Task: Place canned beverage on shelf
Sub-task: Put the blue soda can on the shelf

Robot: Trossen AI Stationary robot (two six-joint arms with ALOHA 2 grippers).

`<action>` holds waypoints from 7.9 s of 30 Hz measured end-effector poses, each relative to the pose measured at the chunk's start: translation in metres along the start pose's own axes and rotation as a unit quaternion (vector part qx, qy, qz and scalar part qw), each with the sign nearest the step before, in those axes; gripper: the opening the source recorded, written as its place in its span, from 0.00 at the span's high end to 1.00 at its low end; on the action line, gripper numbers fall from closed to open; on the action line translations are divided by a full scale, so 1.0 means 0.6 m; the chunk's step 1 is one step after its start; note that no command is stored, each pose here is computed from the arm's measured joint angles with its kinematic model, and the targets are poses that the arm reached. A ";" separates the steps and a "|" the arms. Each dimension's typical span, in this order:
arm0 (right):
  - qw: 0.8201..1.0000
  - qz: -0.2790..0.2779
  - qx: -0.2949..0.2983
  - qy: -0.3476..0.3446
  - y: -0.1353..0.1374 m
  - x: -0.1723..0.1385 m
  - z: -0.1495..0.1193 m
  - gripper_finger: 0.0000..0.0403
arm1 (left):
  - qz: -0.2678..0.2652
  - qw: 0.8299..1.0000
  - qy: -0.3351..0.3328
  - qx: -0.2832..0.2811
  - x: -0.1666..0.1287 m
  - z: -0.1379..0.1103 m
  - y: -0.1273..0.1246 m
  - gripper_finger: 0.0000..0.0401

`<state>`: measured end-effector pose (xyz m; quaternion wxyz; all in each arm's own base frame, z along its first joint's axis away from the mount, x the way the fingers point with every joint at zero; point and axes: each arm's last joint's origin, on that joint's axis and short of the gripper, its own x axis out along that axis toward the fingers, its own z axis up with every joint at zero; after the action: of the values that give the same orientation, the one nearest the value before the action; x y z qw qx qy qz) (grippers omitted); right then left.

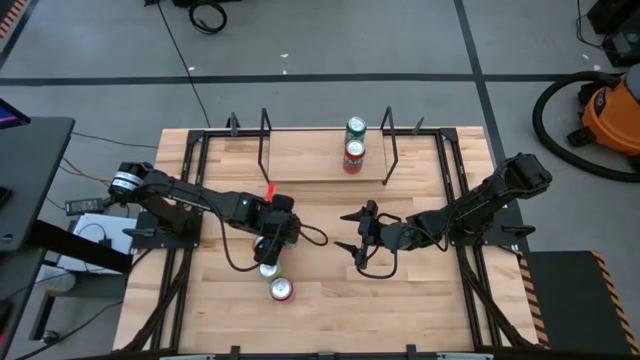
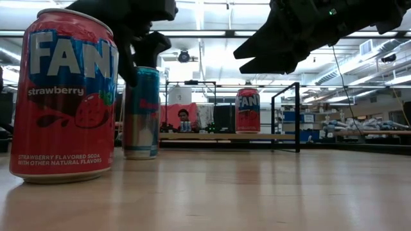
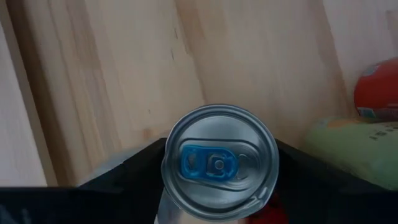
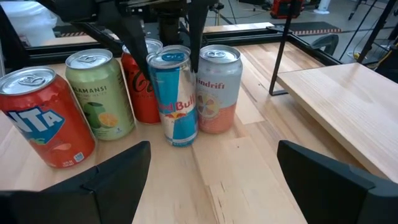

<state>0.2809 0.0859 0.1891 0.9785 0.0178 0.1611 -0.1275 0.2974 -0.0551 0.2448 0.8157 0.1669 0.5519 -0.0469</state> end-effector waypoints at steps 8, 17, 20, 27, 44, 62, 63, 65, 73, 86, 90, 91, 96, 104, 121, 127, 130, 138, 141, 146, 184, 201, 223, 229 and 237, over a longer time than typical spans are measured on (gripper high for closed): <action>1.000 0.000 0.002 0.000 0.000 0.000 0.000 0.10 | 0.008 0.996 -0.030 0.087 0.002 0.011 -0.002 0.31; 1.000 -0.001 -0.001 0.013 -0.003 -0.005 0.000 0.10 | 0.036 0.992 -0.071 0.093 -0.032 0.041 0.017 0.31; 1.000 -0.009 -0.003 0.025 -0.007 -0.010 0.000 0.10 | 0.047 0.990 -0.088 0.097 -0.054 0.054 0.035 0.31; 0.998 -0.017 0.008 0.064 -0.019 -0.030 0.001 0.10 | 0.084 0.986 -0.103 0.106 -0.074 0.061 0.093 0.31; 0.991 -0.026 0.061 0.116 -0.031 -0.049 -0.005 0.10 | 0.198 0.961 -0.096 0.165 -0.072 0.027 0.239 0.31; 0.992 -0.027 0.031 0.123 -0.039 -0.043 -0.006 0.10 | 0.237 0.954 -0.110 0.146 -0.070 -0.036 0.360 0.31; 0.992 -0.030 0.025 0.122 -0.042 -0.041 -0.006 0.10 | 0.233 0.954 -0.116 0.147 -0.070 -0.043 0.369 0.31; 0.992 -0.037 0.019 0.121 -0.049 -0.037 -0.004 0.10 | 0.216 0.956 -0.124 0.154 -0.065 -0.057 0.384 0.31; 0.991 -0.048 0.025 0.124 -0.066 -0.028 -0.001 0.10 | 0.191 0.954 -0.111 0.201 -0.029 -0.083 0.416 0.31; 0.987 -0.019 0.029 0.159 -0.066 -0.030 -0.010 0.10 | 0.161 0.953 -0.125 0.223 0.002 -0.057 0.398 0.31; 0.986 -0.030 0.011 0.163 -0.071 -0.029 -0.011 0.10 | 0.146 0.952 -0.130 0.234 0.002 -0.044 0.379 0.31; 0.986 -0.032 0.008 0.164 -0.073 -0.028 -0.011 0.10 | 0.141 0.952 -0.130 0.238 0.003 -0.040 0.374 0.31; 0.985 -0.043 -0.002 0.167 -0.083 -0.024 -0.010 0.10 | 0.127 0.950 -0.134 0.252 0.005 -0.027 0.356 0.31; 0.985 -0.049 0.000 0.164 -0.090 -0.021 -0.008 0.10 | 0.109 0.956 -0.121 0.245 0.008 -0.032 0.351 0.31; 0.987 -0.042 0.011 0.152 -0.088 -0.020 -0.004 0.10 | 0.059 0.983 -0.079 0.156 -0.016 -0.053 0.350 0.31; 0.988 -0.031 0.013 0.150 -0.085 -0.020 -0.003 0.10 | 0.052 0.989 -0.060 0.123 -0.053 -0.061 0.366 0.31; 0.988 -0.028 0.011 0.149 -0.082 -0.021 -0.003 0.10 | 0.038 0.992 -0.041 0.114 -0.056 -0.074 0.370 0.31; 0.989 -0.019 0.001 0.149 -0.079 -0.022 -0.003 0.10 | 0.027 0.987 0.000 0.156 -0.055 -0.094 0.374 0.31; 0.989 -0.018 -0.002 0.148 -0.078 -0.022 -0.003 0.10 | 0.027 0.982 0.002 0.188 -0.055 -0.094 0.374 0.31; 0.989 -0.018 -0.002 0.148 -0.078 -0.022 -0.003 0.10 | 0.025 0.977 0.003 0.213 -0.054 -0.094 0.373 0.31; 0.991 -0.007 -0.004 0.132 -0.071 -0.023 0.002 0.10 | -0.005 1.000 0.000 -0.008 -0.042 -0.119 0.391 0.31; 0.991 -0.006 -0.008 0.131 -0.071 -0.023 0.002 0.10 | 0.004 0.998 -0.001 -0.057 -0.046 -0.132 0.404 0.25; 0.992 -0.006 -0.008 0.129 -0.071 -0.022 0.002 0.10 | 0.020 0.994 0.008 -0.104 -0.045 -0.128 0.403 0.22; 0.992 -0.006 -0.008 0.129 -0.071 -0.022 0.002 0.10 | 0.069 0.995 0.040 -0.053 -0.043 -0.109 0.394 0.22; 0.992 -0.006 -0.010 0.129 -0.071 -0.023 0.002 0.10 | 0.076 0.996 0.038 -0.023 -0.040 -0.086 0.376 0.22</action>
<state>0.2581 0.0479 0.1951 0.9488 0.0235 0.2878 -0.1280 0.3013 0.1712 0.2993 0.7990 0.1910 0.5691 0.0345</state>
